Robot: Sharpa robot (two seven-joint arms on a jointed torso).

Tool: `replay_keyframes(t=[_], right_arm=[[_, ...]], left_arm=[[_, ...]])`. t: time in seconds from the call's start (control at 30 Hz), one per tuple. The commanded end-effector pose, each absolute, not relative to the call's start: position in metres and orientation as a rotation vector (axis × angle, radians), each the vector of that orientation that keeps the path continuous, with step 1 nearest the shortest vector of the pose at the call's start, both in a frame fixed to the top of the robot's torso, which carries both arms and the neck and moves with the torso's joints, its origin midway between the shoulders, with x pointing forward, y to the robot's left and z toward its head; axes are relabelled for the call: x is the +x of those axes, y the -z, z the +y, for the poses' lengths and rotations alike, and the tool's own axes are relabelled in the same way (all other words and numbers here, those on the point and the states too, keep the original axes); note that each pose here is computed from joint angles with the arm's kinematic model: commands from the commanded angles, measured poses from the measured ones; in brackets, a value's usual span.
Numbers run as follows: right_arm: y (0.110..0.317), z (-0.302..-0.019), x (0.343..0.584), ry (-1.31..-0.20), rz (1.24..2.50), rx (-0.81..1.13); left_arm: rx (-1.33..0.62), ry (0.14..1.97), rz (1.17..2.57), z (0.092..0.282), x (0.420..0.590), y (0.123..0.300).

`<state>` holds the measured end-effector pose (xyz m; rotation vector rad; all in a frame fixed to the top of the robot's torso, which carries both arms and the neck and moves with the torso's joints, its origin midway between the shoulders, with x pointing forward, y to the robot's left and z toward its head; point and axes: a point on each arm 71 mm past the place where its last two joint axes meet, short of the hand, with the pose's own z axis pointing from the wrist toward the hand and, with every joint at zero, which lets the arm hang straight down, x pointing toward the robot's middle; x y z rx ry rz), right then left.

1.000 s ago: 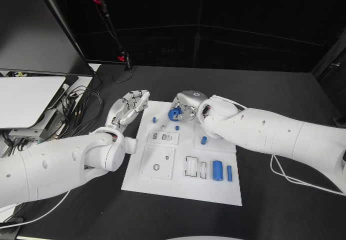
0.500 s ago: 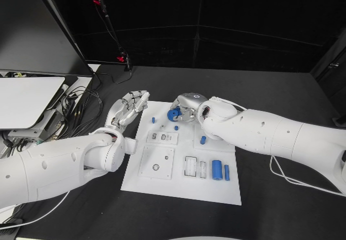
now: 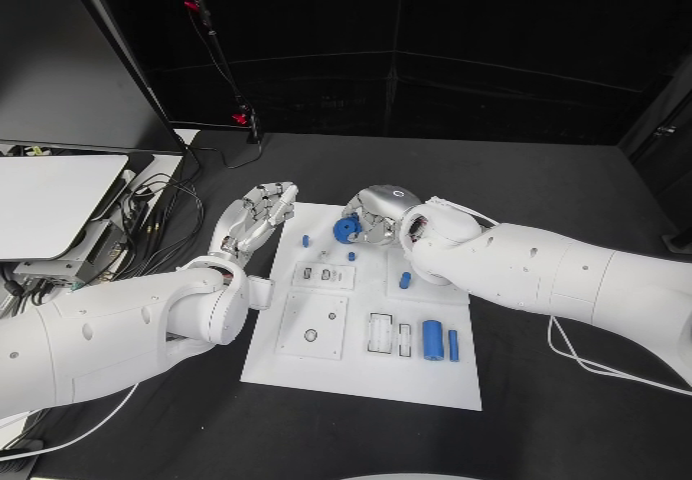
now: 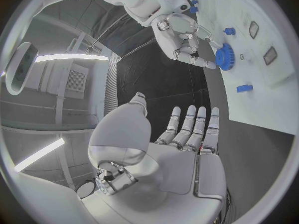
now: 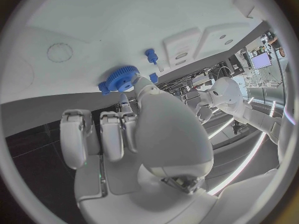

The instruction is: Assemble the parts on the task board

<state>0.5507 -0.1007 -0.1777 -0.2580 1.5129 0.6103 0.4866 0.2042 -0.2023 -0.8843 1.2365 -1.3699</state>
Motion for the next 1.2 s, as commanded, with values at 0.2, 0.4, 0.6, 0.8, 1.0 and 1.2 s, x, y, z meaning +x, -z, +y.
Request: replay_keyframes(t=[0.2,0.4,0.6,0.8,1.0,1.2], right_arm=[[0.166,-0.103,0.546,-0.718,1.362,-0.220],[0.169,-0.105,0.546,-0.710,1.406,-0.216],[0.175,-0.106,0.547,-0.676,1.476,-0.218],[0.178,-0.106,0.548,-0.636,1.522,-0.211],[0.181,-0.105,0.549,-0.602,1.563,-0.206],[0.184,-0.103,0.552,-0.561,1.593,-0.204]], left_arm=[[-0.695,1.503,1.033,0.203,0.480,0.184],[-0.695,1.503,1.033,0.203,0.480,0.184],[-0.695,1.502,1.033,0.203,0.480,0.184],[-0.695,1.502,1.033,0.203,0.480,0.184],[-0.695,1.501,1.033,0.203,0.480,0.184],[-0.695,1.501,1.034,0.203,0.480,0.184]])
